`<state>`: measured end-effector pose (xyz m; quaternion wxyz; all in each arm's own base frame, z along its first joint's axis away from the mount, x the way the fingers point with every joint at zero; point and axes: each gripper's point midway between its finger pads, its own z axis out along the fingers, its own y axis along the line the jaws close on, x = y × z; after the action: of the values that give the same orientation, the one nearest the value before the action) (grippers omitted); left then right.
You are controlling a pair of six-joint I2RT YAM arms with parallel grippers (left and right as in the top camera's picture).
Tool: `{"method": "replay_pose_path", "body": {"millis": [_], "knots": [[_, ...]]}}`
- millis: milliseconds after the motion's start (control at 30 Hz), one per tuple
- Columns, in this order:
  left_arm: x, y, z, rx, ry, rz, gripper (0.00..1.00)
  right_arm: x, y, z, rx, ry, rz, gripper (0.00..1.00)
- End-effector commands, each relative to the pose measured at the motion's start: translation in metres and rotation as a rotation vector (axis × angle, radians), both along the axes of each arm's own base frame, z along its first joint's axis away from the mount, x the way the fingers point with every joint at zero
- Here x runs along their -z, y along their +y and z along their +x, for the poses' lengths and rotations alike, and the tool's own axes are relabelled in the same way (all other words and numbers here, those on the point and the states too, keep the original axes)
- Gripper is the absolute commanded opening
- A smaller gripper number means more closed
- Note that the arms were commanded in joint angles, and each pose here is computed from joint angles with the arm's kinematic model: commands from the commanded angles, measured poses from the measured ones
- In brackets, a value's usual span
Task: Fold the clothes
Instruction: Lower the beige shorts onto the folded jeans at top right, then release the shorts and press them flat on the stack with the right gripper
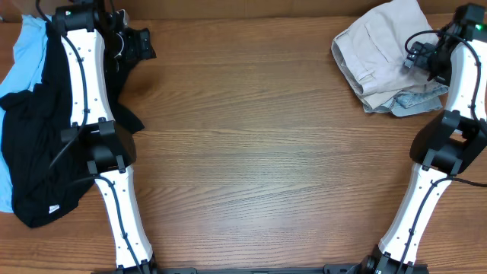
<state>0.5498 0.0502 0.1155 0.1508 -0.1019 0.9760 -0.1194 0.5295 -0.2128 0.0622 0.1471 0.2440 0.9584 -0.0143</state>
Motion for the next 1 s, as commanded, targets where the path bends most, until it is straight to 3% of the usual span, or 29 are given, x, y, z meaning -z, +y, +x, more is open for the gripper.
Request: {"method": "replay_pose_path", "body": {"millis": [0,133,333,533,667,967], "knots": [[-0.02,-0.003,0.003,0.0,-0.046,0.01,1.0,-0.084,0.003,0.014,-0.03,-0.174,-0.054,1.0],[-0.02,-0.003,0.003,0.0,-0.045,0.01,1.0,-0.148,0.022,0.028,-0.083,-0.326,-0.099,1.0],[-0.02,-0.003,0.003,0.0,-0.046,0.011,1.0,-0.155,0.049,0.067,-0.259,-0.43,-0.163,1.0],[-0.02,-0.003,0.003,0.0,-0.046,0.011,1.0,-0.103,0.05,0.111,-0.316,-0.478,-0.207,1.0],[-0.02,-0.003,0.003,0.0,-0.045,0.01,1.0,-0.038,0.039,0.12,-0.31,-0.439,-0.197,1.0],[-0.02,-0.003,0.003,-0.004,-0.046,0.009,1.0,0.095,0.007,0.07,-0.222,-0.231,-0.125,1.0]]}}
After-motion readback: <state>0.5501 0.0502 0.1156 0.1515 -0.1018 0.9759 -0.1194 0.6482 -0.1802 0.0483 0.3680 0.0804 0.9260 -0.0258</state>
